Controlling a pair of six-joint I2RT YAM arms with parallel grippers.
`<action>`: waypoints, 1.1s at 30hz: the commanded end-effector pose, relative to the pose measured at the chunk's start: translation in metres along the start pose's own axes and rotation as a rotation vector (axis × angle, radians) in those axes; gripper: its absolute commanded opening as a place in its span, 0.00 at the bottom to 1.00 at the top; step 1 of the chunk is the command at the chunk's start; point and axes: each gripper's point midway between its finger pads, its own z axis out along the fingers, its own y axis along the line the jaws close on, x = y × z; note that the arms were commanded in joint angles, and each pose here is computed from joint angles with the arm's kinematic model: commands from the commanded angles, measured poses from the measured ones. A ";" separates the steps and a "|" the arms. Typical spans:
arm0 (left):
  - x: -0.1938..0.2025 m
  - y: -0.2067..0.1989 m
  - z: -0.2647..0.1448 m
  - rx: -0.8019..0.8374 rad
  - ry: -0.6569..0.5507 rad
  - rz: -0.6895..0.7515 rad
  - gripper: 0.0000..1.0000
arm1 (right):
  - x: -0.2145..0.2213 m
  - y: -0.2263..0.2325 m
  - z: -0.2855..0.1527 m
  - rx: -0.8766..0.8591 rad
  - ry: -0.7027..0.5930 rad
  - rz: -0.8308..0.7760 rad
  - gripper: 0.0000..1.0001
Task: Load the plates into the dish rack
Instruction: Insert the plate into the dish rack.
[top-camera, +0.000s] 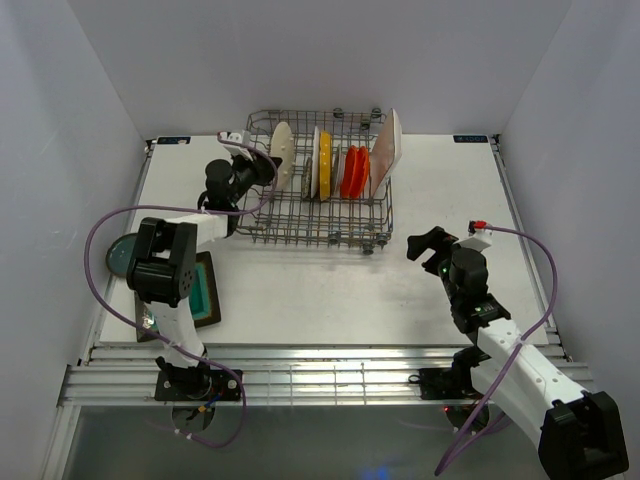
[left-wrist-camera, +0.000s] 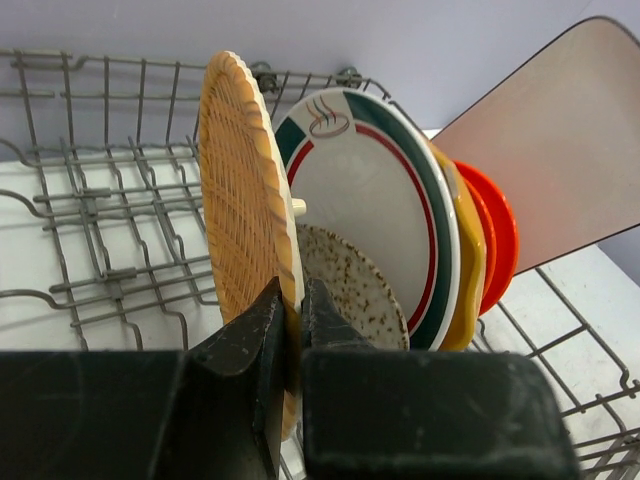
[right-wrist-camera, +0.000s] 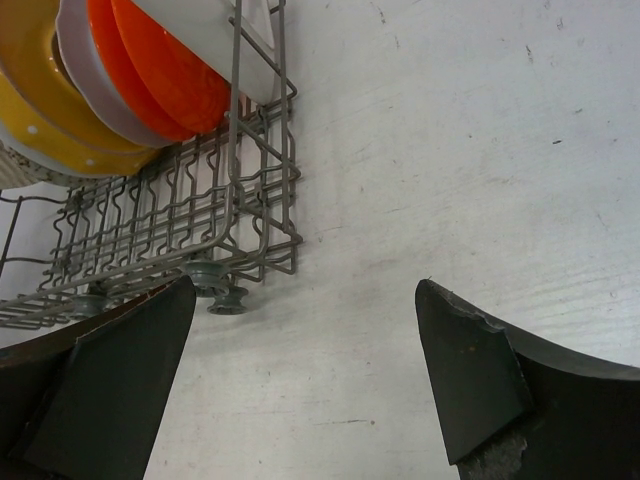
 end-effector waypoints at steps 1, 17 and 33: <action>-0.025 -0.014 0.007 0.041 -0.069 0.043 0.00 | -0.013 0.008 0.002 -0.028 -0.048 0.001 0.96; 0.000 -0.022 0.014 0.048 -0.024 0.049 0.00 | -0.012 0.008 0.003 -0.024 -0.043 0.001 0.97; 0.015 -0.015 0.020 -0.094 -0.001 0.108 0.00 | -0.010 0.008 0.004 -0.024 -0.032 -0.002 0.97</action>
